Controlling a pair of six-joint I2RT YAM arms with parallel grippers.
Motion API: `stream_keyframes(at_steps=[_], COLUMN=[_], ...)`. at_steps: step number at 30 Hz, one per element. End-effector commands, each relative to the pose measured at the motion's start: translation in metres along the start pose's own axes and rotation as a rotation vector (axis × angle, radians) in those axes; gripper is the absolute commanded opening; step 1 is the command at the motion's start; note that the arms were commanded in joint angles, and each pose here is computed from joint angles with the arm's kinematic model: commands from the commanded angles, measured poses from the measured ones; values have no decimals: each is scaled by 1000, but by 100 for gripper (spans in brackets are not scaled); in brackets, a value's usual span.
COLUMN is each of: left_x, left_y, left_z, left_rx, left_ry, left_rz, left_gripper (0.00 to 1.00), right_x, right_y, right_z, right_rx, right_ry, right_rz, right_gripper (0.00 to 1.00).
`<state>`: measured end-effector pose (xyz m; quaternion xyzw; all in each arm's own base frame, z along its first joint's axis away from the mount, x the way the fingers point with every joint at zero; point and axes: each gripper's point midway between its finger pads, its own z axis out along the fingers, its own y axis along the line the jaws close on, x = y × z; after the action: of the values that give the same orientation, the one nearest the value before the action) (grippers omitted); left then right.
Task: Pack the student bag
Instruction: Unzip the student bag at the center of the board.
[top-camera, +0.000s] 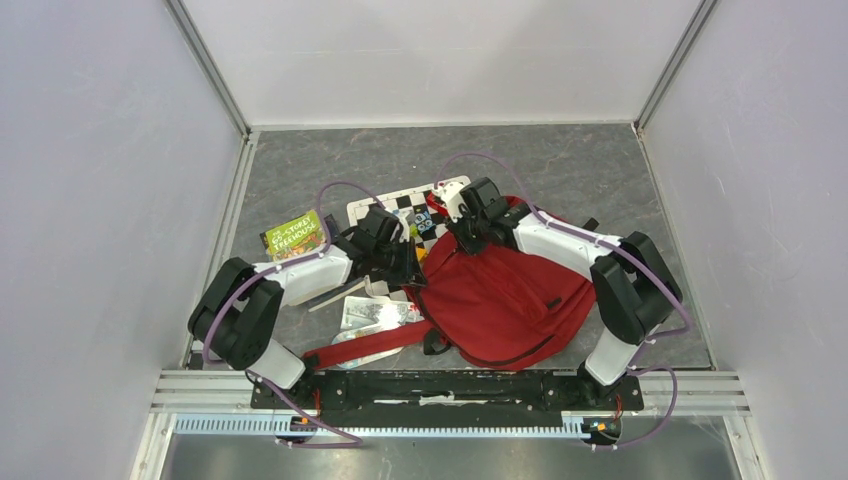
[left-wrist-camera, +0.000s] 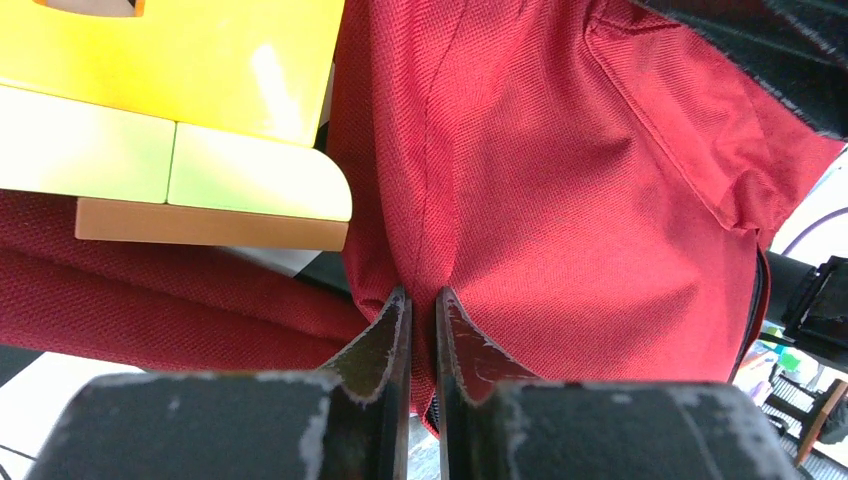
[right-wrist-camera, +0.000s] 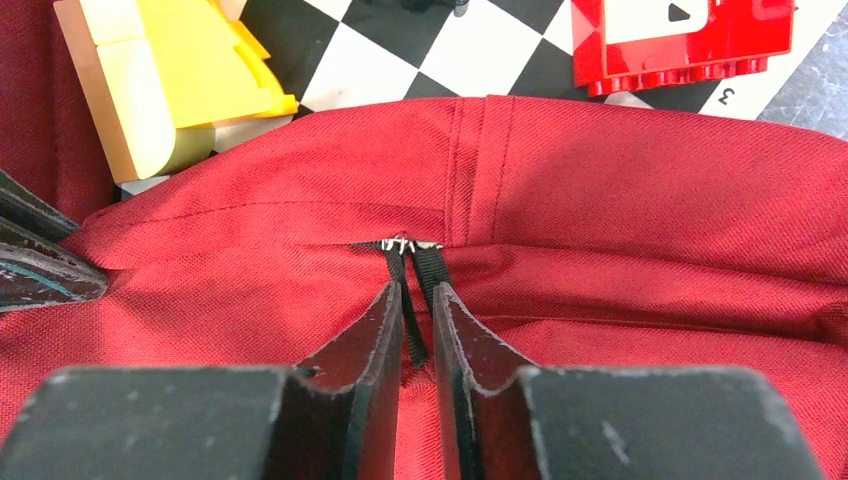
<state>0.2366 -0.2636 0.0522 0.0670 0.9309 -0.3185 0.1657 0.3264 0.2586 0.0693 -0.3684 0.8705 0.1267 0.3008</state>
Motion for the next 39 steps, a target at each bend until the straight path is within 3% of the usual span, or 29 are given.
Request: stream_keyframes(at_steps=[1, 6, 16, 26, 30, 34, 39], left_x=[-14, -12, -16, -39, -41, -45, -51], left_y=[-13, -13, -14, -27, -21, -15, -7], left_z=[-5, -3, -4, -22, -33, -43, -44], left_rx=[44, 55, 75, 116, 78, 30, -46], left_ry=[-71, -75, -120, -270, -314, -345, -319], left_rz=[-31, -41, -82, -93, -70, -11, 68], left_gripper=[2, 2, 2, 3, 22, 47, 73], right_x=[8, 1, -11, -5, -10, -14, -16], right_y=[9, 22, 68, 121, 120, 114, 109], right_z=[1, -5, -17, -27, -39, -51, -61], right_rx=[-20, -43, -104, -218, -203, -177, -152], right_ry=[22, -13, -58, -96, -140, -176, -209], right_rz=[-17, 0, -1, 23, 33, 32, 31], right_gripper=[22, 0, 0, 0, 0, 0, 0])
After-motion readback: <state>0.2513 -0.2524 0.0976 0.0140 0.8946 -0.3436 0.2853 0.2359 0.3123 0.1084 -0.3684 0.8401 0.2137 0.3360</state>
